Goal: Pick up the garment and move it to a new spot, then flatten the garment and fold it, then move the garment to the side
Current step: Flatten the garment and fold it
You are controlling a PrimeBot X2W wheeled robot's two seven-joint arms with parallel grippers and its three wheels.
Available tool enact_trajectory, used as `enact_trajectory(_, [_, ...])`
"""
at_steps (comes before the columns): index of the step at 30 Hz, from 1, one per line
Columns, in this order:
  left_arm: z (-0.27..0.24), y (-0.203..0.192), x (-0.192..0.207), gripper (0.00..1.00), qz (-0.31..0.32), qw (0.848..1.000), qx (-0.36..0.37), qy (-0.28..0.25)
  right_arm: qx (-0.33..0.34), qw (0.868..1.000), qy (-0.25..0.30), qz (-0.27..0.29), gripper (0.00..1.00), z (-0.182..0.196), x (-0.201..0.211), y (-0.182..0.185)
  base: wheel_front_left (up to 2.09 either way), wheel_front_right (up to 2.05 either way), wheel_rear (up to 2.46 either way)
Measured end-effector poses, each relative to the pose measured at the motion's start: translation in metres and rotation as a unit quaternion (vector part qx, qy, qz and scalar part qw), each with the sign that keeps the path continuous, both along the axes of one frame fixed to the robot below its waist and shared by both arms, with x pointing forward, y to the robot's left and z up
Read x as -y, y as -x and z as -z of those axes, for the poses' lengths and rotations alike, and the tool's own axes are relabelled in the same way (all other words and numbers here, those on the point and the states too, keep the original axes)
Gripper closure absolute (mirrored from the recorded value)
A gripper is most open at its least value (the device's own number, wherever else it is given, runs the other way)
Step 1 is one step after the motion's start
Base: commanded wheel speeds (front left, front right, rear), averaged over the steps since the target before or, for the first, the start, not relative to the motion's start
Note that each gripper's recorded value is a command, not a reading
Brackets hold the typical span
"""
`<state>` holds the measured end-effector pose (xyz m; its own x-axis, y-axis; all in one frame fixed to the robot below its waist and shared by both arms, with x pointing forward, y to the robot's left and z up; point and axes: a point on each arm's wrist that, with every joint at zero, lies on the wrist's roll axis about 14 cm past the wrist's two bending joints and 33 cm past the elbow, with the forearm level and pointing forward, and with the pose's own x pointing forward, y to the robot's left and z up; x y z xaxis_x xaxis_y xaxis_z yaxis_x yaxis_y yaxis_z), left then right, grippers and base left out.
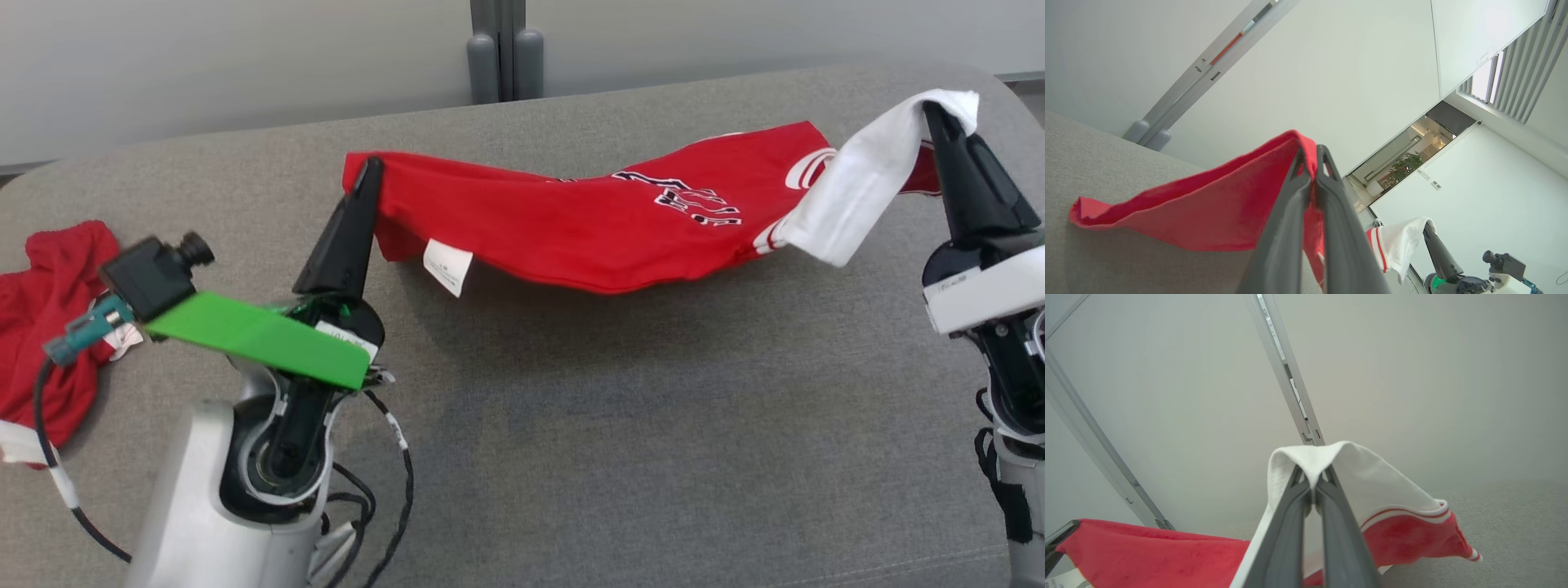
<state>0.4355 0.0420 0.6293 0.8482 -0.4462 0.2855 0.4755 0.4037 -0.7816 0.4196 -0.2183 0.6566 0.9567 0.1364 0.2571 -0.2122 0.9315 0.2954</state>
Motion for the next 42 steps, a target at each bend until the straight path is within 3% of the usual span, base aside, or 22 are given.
enact_trajectory(3, [-0.003,-0.018,0.002,1.0,0.009,1.0,-0.005,-0.026,-0.021,1.0,0.0,-0.007,1.0,0.003,-0.004,-0.019,0.0,0.0,0.0])
enact_trajectory(6, [0.017,-0.049,0.003,1.0,0.01,0.998,-0.047,-0.044,-0.079,0.997,-0.009,-0.022,1.0,0.029,-0.014,-0.055,0.0,0.0,0.0])
enact_trajectory(9, [0.034,-0.093,-0.008,1.0,-0.018,0.995,-0.077,-0.058,-0.119,0.993,0.0,-0.019,1.0,0.049,-0.019,-0.098,0.0,0.0,0.0])
enact_trajectory(11, [0.042,-0.124,-0.018,1.0,-0.047,0.991,-0.071,-0.101,-0.121,0.992,0.026,-0.006,1.0,0.051,-0.02,-0.127,0.0,0.0,0.0])
enact_trajectory(14, [0.028,-0.169,-0.029,1.0,-0.093,0.989,-0.029,-0.107,-0.062,0.997,0.032,0.033,1.0,0.024,-0.009,-0.168,0.0,0.0,0.0])
enact_trajectory(16, [-0.004,-0.194,-0.029,1.0,-0.123,0.99,0.023,-0.068,0.028,0.998,0.014,0.063,1.0,-0.023,0.002,-0.187,0.0,0.0,0.0])
enact_trajectory(19, [-0.047,-0.214,-0.023,1.0,-0.148,0.984,0.097,-0.026,0.154,0.985,0.015,0.071,1.0,-0.088,-0.002,-0.197,0.0,0.0,0.0])
enact_trajectory(27, [-0.095,-0.221,-0.015,1.0,-0.148,0.971,0.186,0.034,0.257,0.962,0.06,0.066,1.0,-0.142,-0.006,-0.196,0.0,0.0,0.0])
enact_trajectory(30, [-0.068,-0.225,-0.016,1.0,-0.144,0.976,0.165,0.019,0.222,0.97,0.072,0.063,1.0,-0.109,-0.006,-0.207,0.0,0.0,0.0])
enact_trajectory(33, [0.015,-0.229,-0.017,1.0,-0.14,0.986,0.084,-0.039,0.125,0.987,0.08,0.059,1.0,-0.03,-0.002,-0.223,0.0,0.0,0.0])
enact_trajectory(36, [0.084,-0.218,-0.01,1.0,-0.121,0.989,0.01,-0.082,0.032,0.995,0.082,0.044,1.0,0.041,-0.005,-0.223,0.0,0.0,0.0])
enact_trajectory(42, [0.18,-0.171,-0.01,1.0,-0.094,0.981,-0.112,-0.13,-0.15,0.986,0.077,0.004,1.0,0.154,-0.005,-0.182,0.0,0.0,0.0])
